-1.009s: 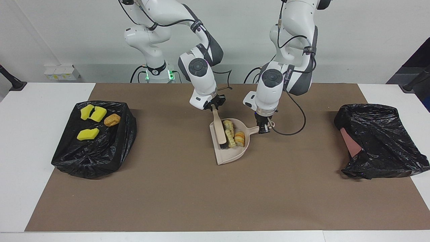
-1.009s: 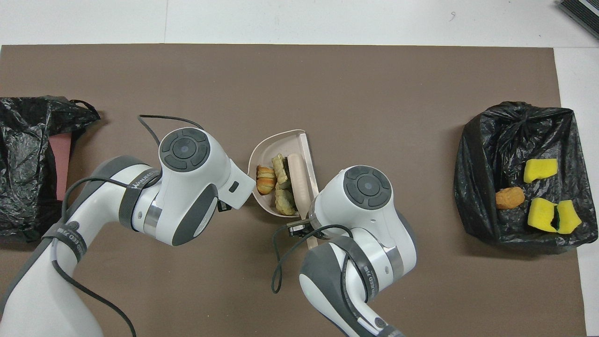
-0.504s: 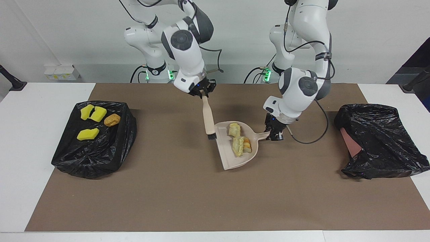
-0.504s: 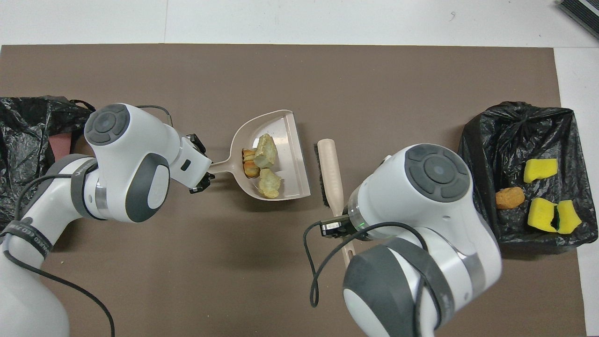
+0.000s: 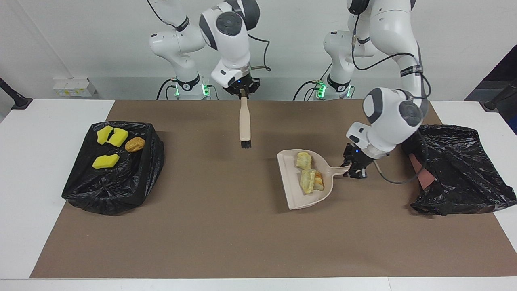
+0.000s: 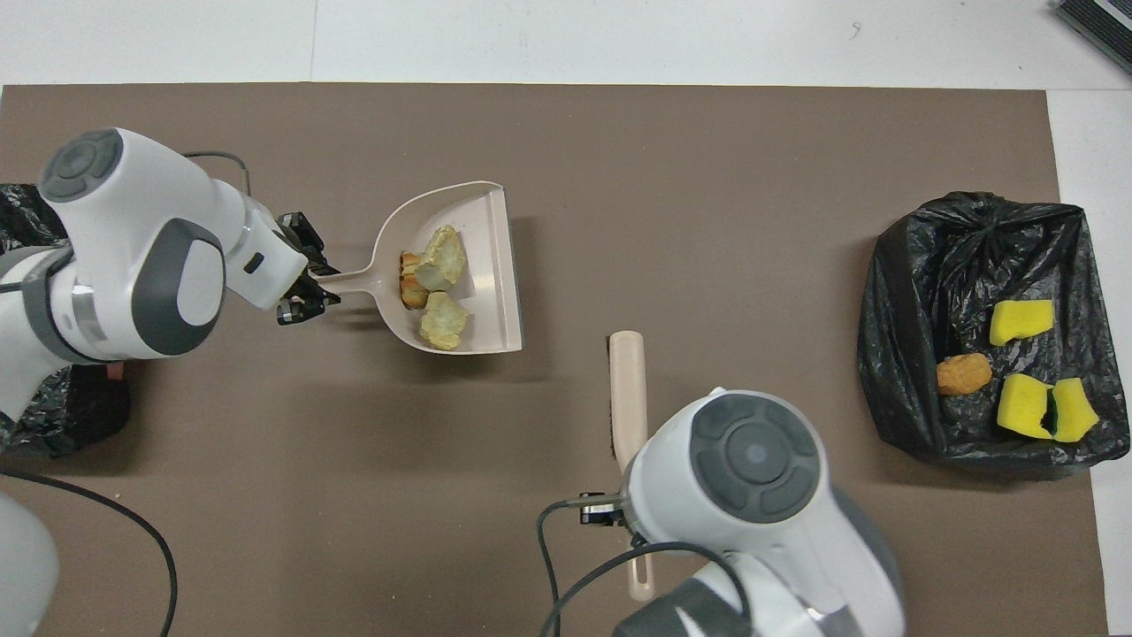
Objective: Sweep and dump trash in bin
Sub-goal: 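Carry the loaded dustpan with the left gripper over the nearby black bag, then tilt the dustpan with the left gripper to dump crusts into the bag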
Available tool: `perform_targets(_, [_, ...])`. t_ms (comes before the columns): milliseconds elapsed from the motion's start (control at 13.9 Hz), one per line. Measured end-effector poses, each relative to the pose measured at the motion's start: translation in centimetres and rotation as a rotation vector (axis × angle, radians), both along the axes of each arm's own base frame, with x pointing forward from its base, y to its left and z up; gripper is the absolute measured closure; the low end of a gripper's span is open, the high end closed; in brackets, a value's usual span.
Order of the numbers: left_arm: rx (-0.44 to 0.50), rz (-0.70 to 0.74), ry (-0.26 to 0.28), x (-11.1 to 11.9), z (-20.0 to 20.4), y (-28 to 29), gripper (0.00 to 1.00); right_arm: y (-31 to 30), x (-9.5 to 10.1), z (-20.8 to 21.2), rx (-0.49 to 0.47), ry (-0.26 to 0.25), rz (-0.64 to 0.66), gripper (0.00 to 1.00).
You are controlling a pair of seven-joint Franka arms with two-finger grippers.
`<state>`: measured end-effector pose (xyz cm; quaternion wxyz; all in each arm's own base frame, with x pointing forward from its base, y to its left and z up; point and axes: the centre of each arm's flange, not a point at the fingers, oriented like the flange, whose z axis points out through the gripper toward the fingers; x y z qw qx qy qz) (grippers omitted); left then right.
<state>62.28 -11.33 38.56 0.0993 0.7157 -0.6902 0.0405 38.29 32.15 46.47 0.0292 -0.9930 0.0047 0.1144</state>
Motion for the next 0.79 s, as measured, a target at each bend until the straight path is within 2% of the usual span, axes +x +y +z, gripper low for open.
perform_targets(144, [0.003, -0.028, 0.007, 1.1, 1.8, 2.9, 0.68, 2.6, -2.7, -3.6, -0.015, -0.004, 0.007, 0.74])
perform_targets(216, [0.02, -0.036, 0.013, 1.4, 2.7, 4.1, 0.68, 3.3, -3.4, -4.9, -0.018, -0.006, 0.003, 0.74])
perform_targets(504, [0.101, -0.067, 0.024, 2.0, 6.6, 9.4, 0.68, 4.1, -5.5, -9.5, -0.025, -0.009, 0.027, 0.74])
perform_targets(793, [0.139, -0.078, 0.023, 1.1, 10.1, 16.5, 0.68, 3.6, -6.6, -11.9, -0.029, -0.021, 0.029, 0.74])
